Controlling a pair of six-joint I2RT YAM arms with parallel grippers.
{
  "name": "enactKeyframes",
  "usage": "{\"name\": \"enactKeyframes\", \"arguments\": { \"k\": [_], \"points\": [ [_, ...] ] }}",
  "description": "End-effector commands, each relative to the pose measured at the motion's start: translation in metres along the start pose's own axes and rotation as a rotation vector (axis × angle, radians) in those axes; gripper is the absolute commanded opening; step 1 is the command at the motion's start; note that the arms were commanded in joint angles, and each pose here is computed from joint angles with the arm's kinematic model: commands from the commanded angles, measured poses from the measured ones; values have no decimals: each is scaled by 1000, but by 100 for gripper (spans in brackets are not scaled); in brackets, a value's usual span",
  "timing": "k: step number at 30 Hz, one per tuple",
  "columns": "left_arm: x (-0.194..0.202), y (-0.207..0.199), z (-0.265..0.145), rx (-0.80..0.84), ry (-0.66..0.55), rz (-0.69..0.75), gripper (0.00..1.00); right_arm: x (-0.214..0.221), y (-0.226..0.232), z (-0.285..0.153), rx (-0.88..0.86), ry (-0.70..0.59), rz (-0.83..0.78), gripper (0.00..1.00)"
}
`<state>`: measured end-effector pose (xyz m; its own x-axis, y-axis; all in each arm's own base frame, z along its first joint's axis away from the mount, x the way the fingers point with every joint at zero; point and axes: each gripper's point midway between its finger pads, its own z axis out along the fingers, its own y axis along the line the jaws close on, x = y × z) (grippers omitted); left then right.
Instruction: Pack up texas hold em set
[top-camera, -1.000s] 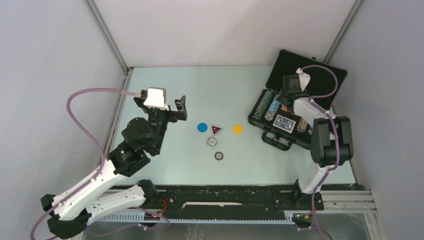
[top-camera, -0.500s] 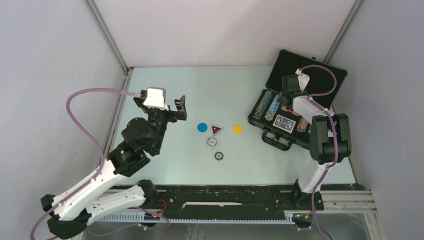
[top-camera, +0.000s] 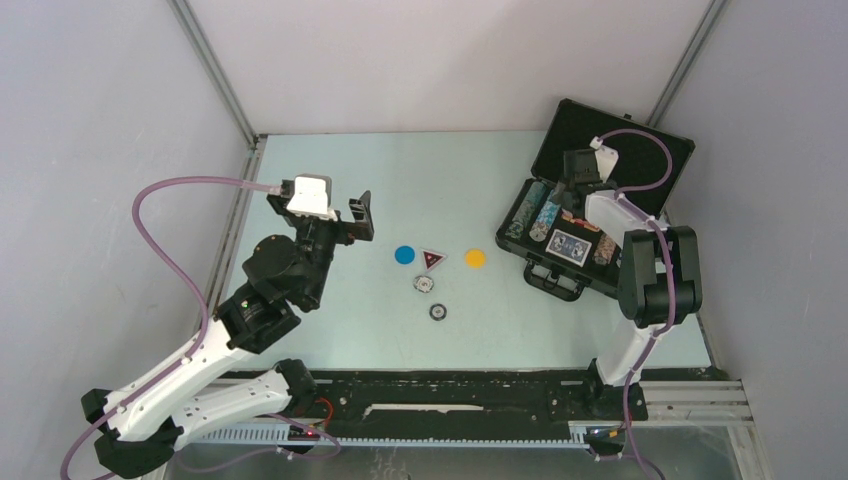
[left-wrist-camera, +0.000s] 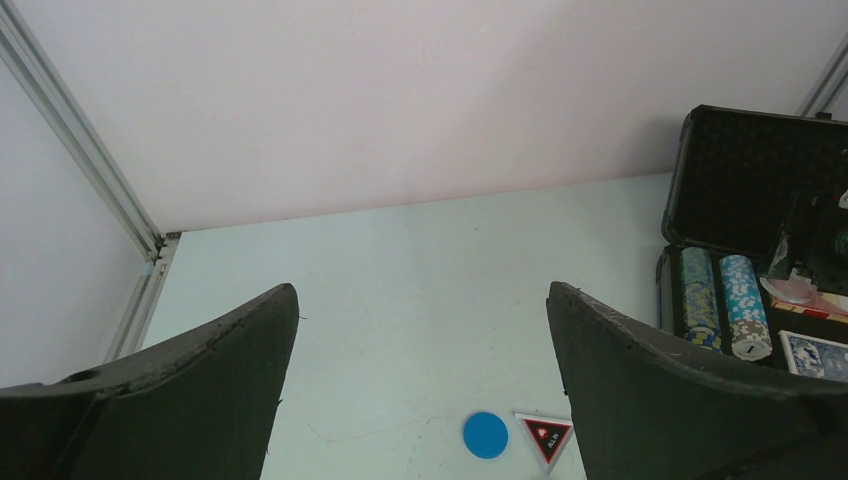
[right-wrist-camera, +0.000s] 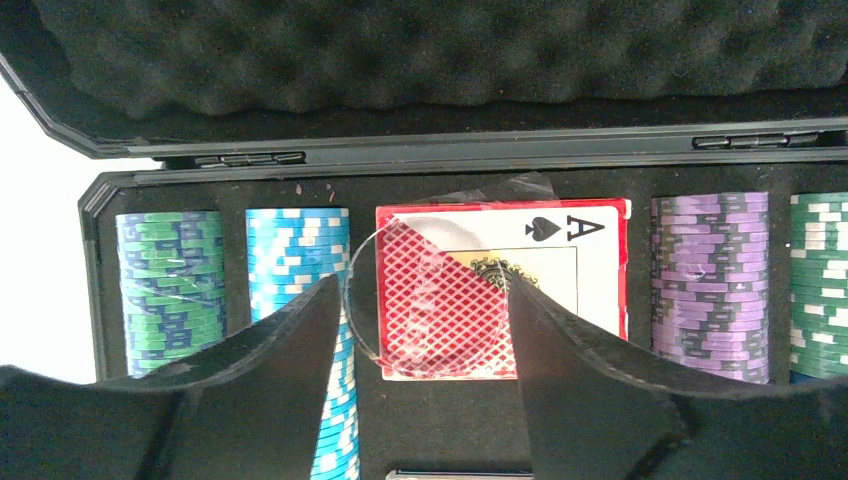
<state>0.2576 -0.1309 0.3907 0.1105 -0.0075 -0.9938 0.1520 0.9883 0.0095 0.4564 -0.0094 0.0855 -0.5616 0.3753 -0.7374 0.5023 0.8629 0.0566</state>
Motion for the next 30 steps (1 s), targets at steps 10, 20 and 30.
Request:
{"name": "enactKeyframes", "arguments": {
  "k": [10,20,30],
  "points": [
    [-9,3,-2,2,-26,-26,100,-52,27,-82,-72,-237,-8,81],
    [-6,6,1,-17,-16,-6,100,43,175,-145,-503,-162,-275,92],
    [-8,15,0,-42,-25,-9,100,131,226,-165,-553,96,-294,100]
  ]
}}
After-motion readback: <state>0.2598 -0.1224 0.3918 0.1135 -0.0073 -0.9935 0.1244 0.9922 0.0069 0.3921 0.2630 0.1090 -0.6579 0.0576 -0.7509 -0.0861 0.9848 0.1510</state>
